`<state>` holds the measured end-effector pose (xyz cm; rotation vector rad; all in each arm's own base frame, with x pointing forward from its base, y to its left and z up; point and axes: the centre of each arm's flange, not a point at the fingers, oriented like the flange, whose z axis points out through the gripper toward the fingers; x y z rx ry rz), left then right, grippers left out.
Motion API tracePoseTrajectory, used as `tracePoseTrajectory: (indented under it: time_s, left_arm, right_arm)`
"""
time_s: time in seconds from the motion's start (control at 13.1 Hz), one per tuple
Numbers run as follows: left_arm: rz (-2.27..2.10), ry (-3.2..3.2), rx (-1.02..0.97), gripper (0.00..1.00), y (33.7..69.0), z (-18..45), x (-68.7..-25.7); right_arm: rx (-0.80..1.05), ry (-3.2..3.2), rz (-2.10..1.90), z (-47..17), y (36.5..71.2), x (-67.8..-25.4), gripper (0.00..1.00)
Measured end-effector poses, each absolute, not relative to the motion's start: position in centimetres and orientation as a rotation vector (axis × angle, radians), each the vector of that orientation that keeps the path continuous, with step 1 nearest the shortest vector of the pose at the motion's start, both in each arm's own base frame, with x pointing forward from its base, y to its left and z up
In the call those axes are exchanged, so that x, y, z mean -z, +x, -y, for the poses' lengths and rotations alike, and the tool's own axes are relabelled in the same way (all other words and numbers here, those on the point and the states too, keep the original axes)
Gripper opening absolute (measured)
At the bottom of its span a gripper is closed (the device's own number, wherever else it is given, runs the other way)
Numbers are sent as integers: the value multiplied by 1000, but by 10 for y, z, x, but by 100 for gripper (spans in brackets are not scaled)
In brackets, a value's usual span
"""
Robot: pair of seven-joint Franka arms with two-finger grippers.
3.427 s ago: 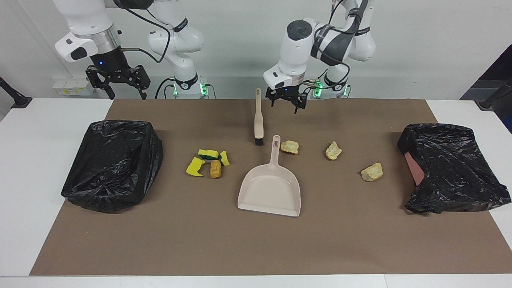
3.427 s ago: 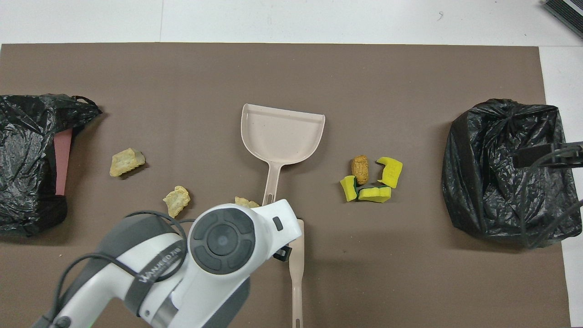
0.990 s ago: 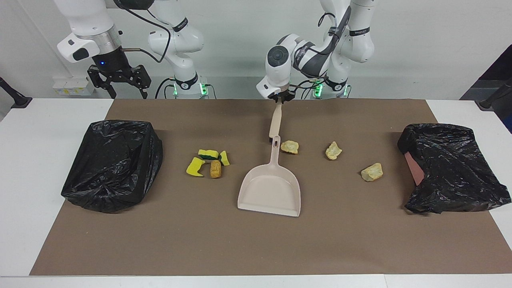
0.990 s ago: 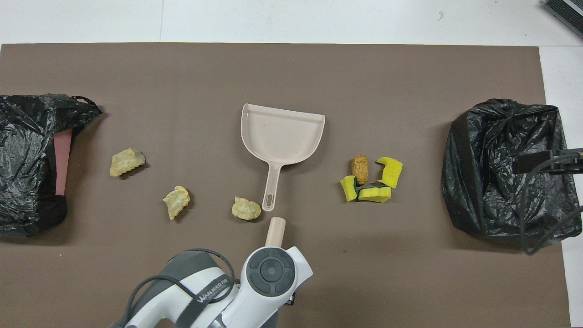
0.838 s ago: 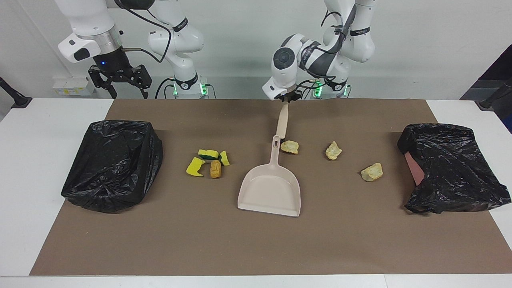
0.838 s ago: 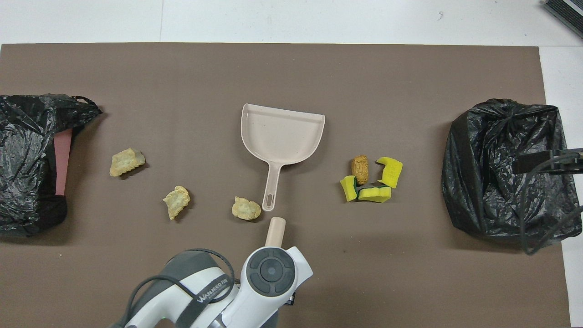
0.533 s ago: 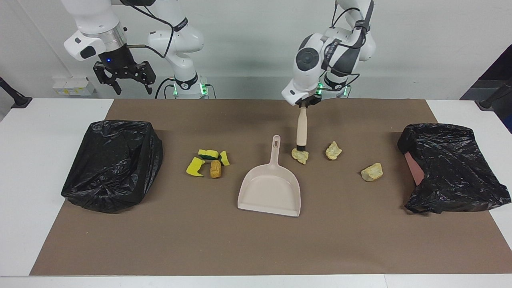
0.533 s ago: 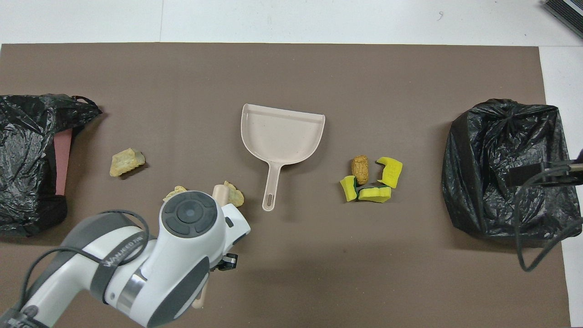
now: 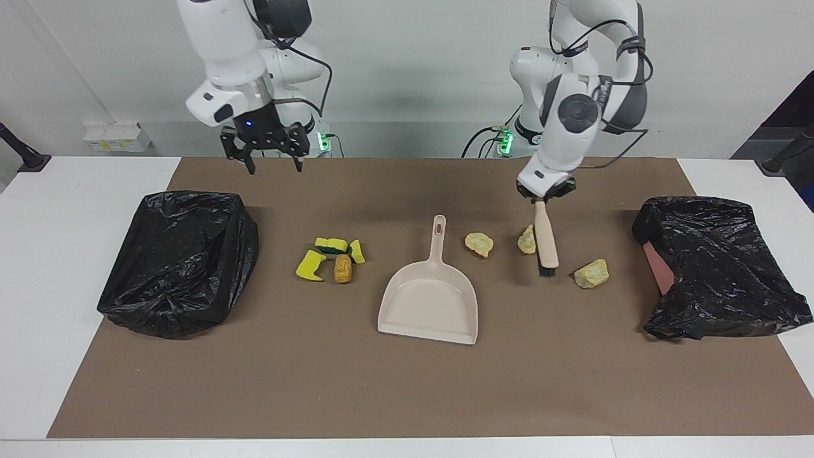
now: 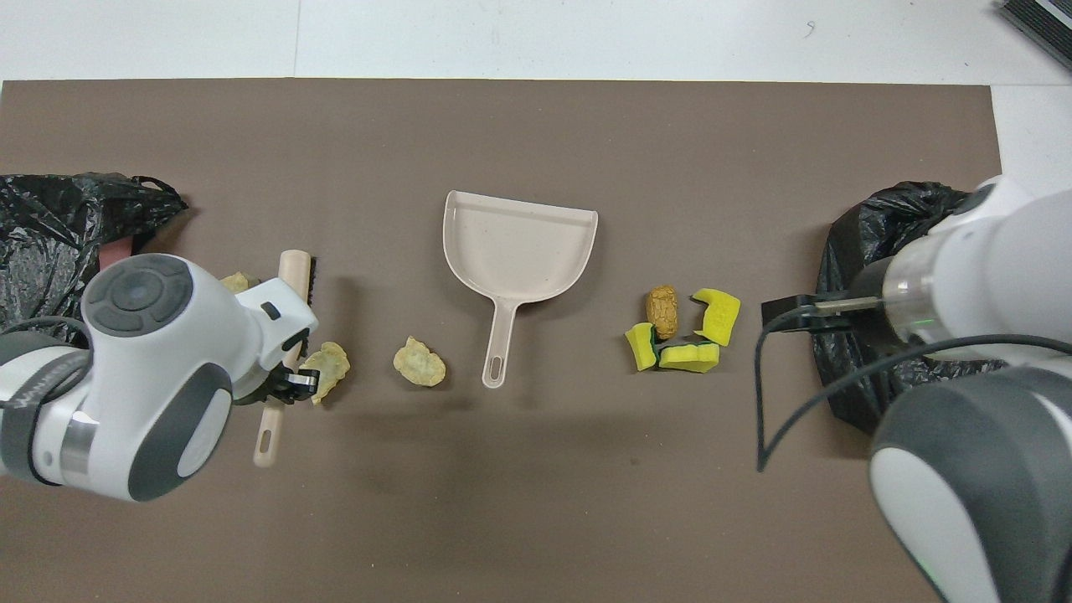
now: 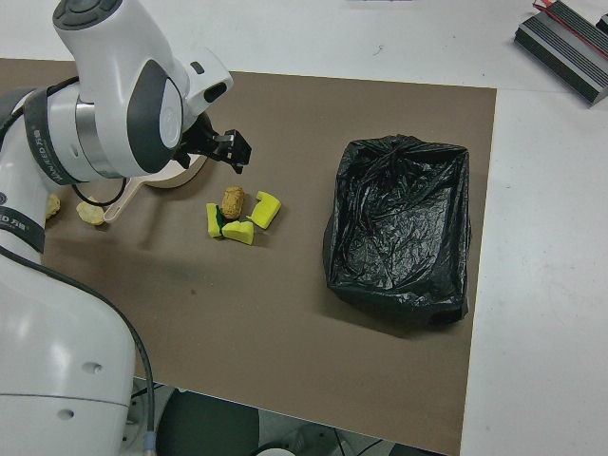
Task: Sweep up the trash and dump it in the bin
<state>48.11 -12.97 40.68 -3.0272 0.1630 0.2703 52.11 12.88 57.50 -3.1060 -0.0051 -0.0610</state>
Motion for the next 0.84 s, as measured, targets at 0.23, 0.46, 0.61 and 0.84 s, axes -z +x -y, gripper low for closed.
tracePoseTrajectory:
  time_s: [0.23,0.46,0.61,0.84]
  left_arm:
    - [-195,-3054,-210,26,506,61,-399]
    - [-268,-3065,-173,26,515,-9,-399]
    - [-305,-3070,-167,26,514,-46,-395]
    - [-346,-3074,-173,26,510,-68,-372]
  right_arm:
    - [96,-3092,-128,-212,536,-521,100]
    - [140,-3061,-238,-302,537,-457,100]
    - [145,-3046,-274,-337,538,-431,100]
    - [106,-3026,-304,-366,543,-406,100]
